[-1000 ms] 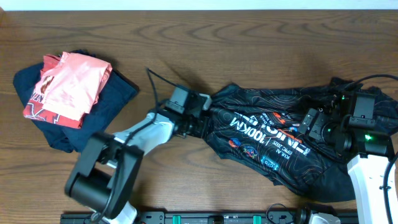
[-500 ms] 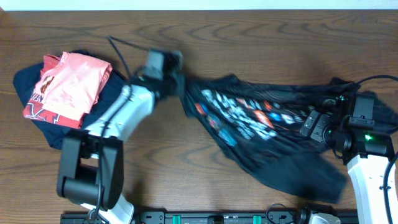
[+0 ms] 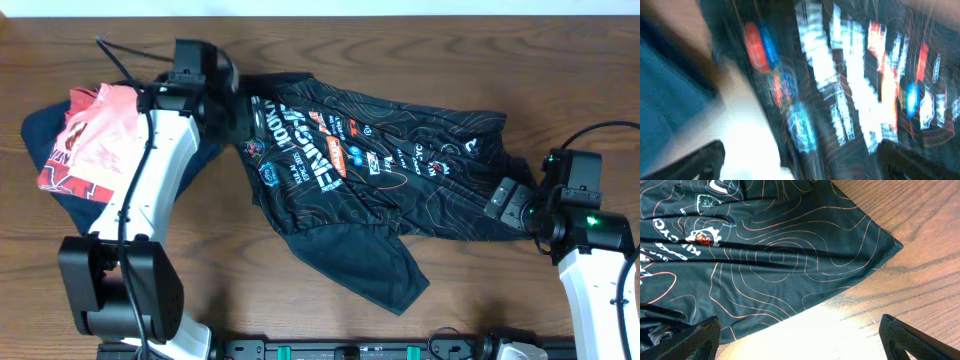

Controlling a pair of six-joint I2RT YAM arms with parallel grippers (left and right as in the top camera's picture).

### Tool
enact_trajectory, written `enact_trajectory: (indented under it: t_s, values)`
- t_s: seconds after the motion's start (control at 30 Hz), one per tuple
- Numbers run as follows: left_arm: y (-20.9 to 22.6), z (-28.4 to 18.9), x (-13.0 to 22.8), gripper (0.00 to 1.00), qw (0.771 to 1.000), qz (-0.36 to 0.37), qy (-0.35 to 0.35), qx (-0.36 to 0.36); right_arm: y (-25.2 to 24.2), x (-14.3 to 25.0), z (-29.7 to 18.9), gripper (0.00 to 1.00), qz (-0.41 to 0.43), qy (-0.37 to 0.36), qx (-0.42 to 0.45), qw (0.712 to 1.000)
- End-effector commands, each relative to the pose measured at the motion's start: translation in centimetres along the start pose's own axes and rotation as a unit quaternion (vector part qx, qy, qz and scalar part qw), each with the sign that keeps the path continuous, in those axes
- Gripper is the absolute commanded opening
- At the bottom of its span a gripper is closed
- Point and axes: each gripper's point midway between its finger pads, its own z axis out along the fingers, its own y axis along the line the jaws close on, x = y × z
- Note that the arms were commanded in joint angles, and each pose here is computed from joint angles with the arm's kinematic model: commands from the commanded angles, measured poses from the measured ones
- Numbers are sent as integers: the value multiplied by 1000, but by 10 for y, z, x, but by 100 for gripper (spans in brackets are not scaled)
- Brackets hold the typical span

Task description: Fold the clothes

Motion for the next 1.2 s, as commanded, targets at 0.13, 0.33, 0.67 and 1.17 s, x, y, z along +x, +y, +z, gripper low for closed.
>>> enact_trajectory:
  t_s: [0.13,0.33,0.67,1.17]
  values:
    - [-30,4,107,98,978,-42,202,26,-5,-9,-5,99,20,-15,8,1000]
    - [-32,29,167,98,959,-65,274,-8,-6,-8,-3,99,22,-11,11,1000]
    - [-62,97,220,99,970,22,240,19,-11,-9,0,99,31,-6,17,999]
    - [-76,114,216,6,980,-4,194,30,-13,-5,1,99,30,2,20,999]
